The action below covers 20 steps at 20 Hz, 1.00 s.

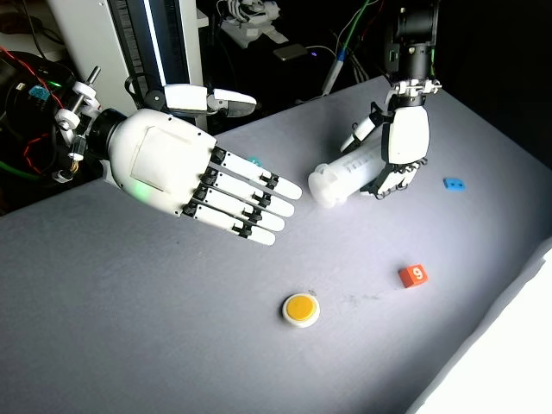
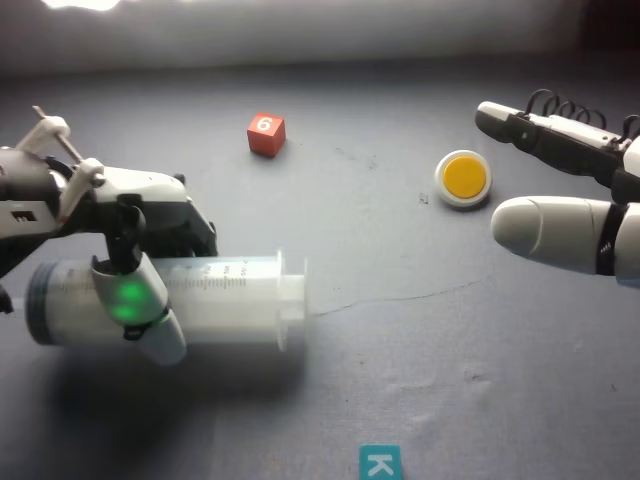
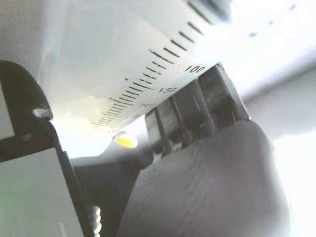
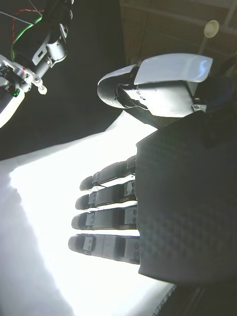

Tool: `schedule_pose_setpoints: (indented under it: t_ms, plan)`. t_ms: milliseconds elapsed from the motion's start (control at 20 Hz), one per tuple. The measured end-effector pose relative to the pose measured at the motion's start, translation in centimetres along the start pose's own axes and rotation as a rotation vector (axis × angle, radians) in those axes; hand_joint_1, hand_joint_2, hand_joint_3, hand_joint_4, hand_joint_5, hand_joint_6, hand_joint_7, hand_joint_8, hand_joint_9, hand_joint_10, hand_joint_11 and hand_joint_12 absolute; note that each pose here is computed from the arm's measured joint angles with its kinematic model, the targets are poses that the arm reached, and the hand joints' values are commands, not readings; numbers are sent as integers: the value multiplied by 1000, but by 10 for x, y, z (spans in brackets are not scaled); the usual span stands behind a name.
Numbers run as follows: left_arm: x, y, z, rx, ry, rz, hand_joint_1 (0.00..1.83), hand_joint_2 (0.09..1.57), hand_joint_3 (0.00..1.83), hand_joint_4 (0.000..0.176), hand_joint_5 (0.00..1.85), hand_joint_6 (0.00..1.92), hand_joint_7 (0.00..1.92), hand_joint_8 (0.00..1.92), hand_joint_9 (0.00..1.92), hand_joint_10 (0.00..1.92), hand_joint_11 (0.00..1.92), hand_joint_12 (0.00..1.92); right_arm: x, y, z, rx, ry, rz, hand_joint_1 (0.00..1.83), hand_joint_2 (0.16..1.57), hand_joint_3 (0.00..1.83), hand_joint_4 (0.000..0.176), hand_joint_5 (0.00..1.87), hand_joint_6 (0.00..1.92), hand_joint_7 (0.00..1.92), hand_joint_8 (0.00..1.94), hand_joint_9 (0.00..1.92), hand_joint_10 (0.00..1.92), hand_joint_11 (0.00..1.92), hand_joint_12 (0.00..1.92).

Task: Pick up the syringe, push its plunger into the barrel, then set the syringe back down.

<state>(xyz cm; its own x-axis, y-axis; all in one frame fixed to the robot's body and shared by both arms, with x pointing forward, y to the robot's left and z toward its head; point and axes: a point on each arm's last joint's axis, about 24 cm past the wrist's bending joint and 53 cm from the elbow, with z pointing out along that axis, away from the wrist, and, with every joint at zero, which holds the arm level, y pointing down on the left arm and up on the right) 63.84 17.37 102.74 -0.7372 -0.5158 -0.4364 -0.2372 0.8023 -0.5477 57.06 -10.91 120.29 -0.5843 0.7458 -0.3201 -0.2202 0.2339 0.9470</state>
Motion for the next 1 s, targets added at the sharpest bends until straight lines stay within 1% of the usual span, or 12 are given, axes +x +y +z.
schedule_pose_setpoints:
  t_ms: [50,250,500,550,600,650,700,750,800,850,900,1000]
  plan:
    - [0,0,2,0,1,-5,1371,1141,0,0,850,1016,996,1066,817,1352,492,1426,0,1,0,-3,-1,-1,0,1058,0,0,1,0,0,0,0,0,0,0]
    - [-2,7,3,-26,6,-74,1373,1135,0,0,856,1027,1005,1026,834,1337,514,1393,-1,1,0,-5,-4,1,0,1055,0,0,2,1,0,0,0,0,0,0]
    - [3,-1,3,-11,20,-97,1369,1148,1,0,840,1017,987,1104,794,1371,500,1439,0,2,0,-8,-3,2,0,1068,2,0,30,11,5,2,0,0,0,0]
    - [5,-2,3,-7,24,-95,1246,1190,0,0,713,1254,954,1156,713,1061,386,1421,0,2,0,-8,-3,2,0,1069,2,0,42,15,14,6,0,0,0,0]
    - [8,-2,3,-11,29,-93,627,1170,0,0,108,181,232,206,168,312,14,766,1,1,1,-7,-2,3,0,1064,0,0,32,9,9,3,0,0,0,0]
    - [9,-2,3,-14,31,-92,627,1170,0,0,108,181,232,206,168,312,14,766,1,1,1,-8,-1,4,0,1064,0,0,32,9,9,3,0,0,0,0]
    - [10,-1,2,-18,35,-99,564,1157,0,0,86,59,205,66,167,139,2,615,1,1,1,-8,-1,4,0,1063,0,0,31,8,9,3,0,0,0,0]
    - [9,-3,2,-9,32,-96,543,1074,0,0,16,11,40,12,33,27,0,143,1,1,1,-8,0,3,0,1068,2,0,29,6,5,1,0,0,0,0]
    - [9,-4,2,-3,29,-92,519,1053,0,0,2,1,7,2,6,5,0,28,1,2,1,-9,0,3,0,1071,3,0,23,3,0,0,0,0,0,0]
    - [9,-3,3,-4,30,-93,581,1018,0,0,0,0,1,0,0,0,0,5,1,1,1,-8,0,3,0,1070,2,0,24,3,0,0,0,0,0,0]
    - [10,-3,2,-5,33,-101,598,1007,0,0,0,0,0,0,0,0,0,0,1,1,1,-8,-1,4,0,1071,3,0,26,4,2,1,0,0,0,0]
    - [9,-3,2,-5,31,-95,618,988,0,0,0,0,0,0,0,0,0,0,1,1,1,-8,-2,4,0,1066,0,0,27,4,7,3,0,0,0,0]
